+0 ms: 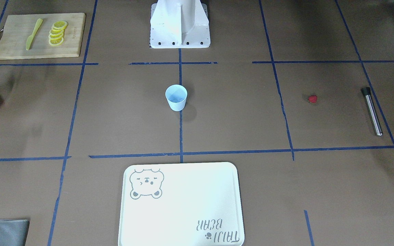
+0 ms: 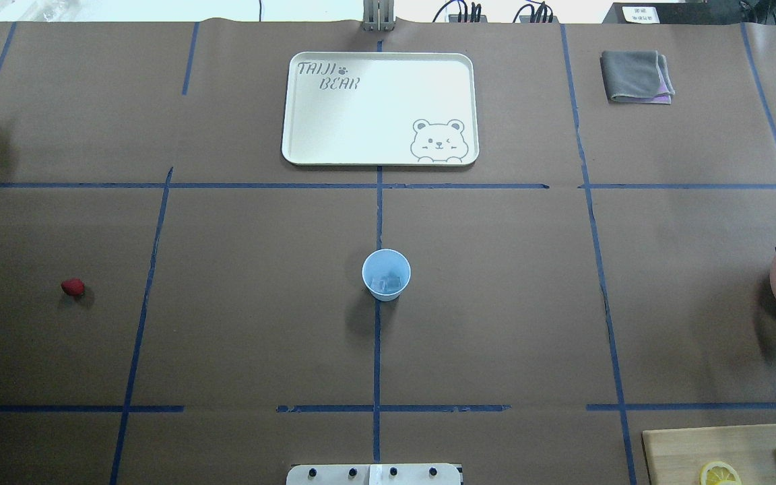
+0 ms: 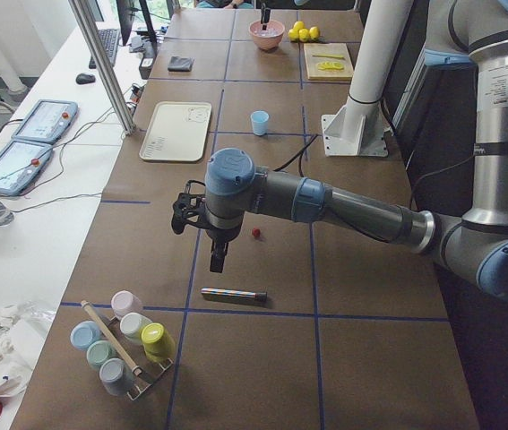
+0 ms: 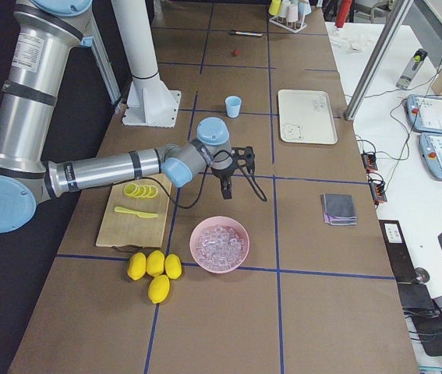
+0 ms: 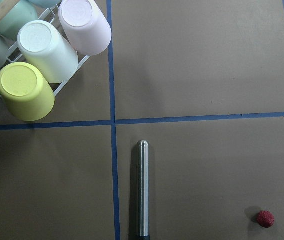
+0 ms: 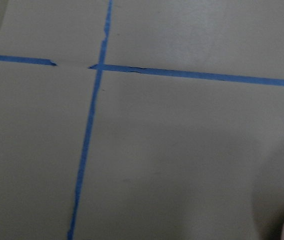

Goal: Mash ice and strawberries in cup

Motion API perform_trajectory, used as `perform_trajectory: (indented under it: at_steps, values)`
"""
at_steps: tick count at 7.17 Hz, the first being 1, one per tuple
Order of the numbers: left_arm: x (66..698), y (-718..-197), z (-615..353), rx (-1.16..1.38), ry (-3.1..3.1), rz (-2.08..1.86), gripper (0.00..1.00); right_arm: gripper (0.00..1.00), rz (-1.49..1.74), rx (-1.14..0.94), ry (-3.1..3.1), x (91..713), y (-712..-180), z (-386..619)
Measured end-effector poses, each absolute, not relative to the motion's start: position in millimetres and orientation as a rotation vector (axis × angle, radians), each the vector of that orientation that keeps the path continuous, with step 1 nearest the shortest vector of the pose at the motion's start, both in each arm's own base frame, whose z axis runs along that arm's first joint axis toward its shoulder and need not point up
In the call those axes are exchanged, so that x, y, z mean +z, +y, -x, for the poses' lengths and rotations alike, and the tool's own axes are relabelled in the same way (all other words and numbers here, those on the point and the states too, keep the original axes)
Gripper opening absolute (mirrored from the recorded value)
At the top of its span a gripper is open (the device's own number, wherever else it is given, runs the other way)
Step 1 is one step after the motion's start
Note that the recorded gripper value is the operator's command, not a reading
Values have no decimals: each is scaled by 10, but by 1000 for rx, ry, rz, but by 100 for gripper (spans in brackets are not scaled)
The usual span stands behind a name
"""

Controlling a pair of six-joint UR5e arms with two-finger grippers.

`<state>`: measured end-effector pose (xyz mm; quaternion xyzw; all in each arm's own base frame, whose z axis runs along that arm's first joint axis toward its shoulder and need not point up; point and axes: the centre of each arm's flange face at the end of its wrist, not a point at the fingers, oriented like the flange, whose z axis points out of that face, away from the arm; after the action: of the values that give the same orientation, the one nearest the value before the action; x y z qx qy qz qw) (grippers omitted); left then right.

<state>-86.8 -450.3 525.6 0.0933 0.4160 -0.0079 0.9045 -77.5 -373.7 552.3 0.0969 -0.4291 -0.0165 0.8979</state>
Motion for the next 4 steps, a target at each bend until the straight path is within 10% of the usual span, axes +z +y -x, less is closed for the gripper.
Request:
perform_trajectory:
  at_steps: [4]
  values:
    - [5250,-4493,868,-16,858,-194,100,97,-159,-78,-822,6212,-3616,567]
